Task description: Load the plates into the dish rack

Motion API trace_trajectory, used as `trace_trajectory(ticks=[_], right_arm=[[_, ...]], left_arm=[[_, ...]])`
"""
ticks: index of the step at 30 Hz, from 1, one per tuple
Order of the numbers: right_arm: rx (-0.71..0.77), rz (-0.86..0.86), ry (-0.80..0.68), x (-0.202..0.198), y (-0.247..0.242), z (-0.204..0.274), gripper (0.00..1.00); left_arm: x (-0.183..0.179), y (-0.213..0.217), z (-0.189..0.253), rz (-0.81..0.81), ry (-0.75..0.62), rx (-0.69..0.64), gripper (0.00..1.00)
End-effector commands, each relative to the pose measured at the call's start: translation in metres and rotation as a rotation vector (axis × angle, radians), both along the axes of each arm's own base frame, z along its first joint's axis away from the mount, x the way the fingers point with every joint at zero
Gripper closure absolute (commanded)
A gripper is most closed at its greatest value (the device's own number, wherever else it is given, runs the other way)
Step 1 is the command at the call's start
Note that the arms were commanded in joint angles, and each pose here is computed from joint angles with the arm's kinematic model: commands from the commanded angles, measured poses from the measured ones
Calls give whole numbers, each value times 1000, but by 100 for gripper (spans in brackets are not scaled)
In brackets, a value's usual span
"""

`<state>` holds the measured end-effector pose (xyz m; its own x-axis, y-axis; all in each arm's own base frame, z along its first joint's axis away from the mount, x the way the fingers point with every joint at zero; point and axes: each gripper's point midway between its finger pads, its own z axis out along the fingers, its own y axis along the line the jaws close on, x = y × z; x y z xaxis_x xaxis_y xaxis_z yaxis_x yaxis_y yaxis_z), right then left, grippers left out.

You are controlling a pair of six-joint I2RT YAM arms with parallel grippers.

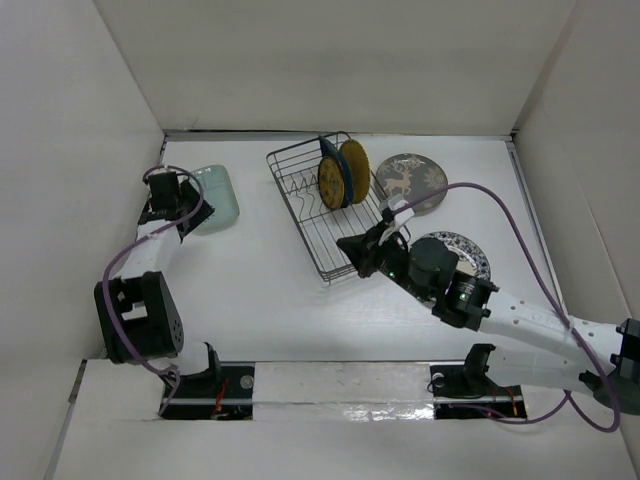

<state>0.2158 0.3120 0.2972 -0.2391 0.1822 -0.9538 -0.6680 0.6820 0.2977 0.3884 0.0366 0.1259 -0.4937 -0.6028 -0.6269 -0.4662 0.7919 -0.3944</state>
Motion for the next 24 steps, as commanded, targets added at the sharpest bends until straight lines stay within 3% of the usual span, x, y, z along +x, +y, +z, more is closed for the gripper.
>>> trace_trajectory(ticks=[1,4,10,17,24], right_arm=[[2,-16,-23,-2,-7,0,96],[6,-5,-18,-3,-10,-4,91],[23,23,-16,-5,-10,-3,74],[12,14,-9,1,-11,-9,74],[-2,6,6,8,-9,-17,73]], left_arm=[[21,28,9,28,-58,-4,52],[25,55,-12,70,-43,-67,47],[42,63,-46,44,8,-102,46],[76,57,-60,20,-50,-196,48],[94,62,-73,15,-45,-208,58]])
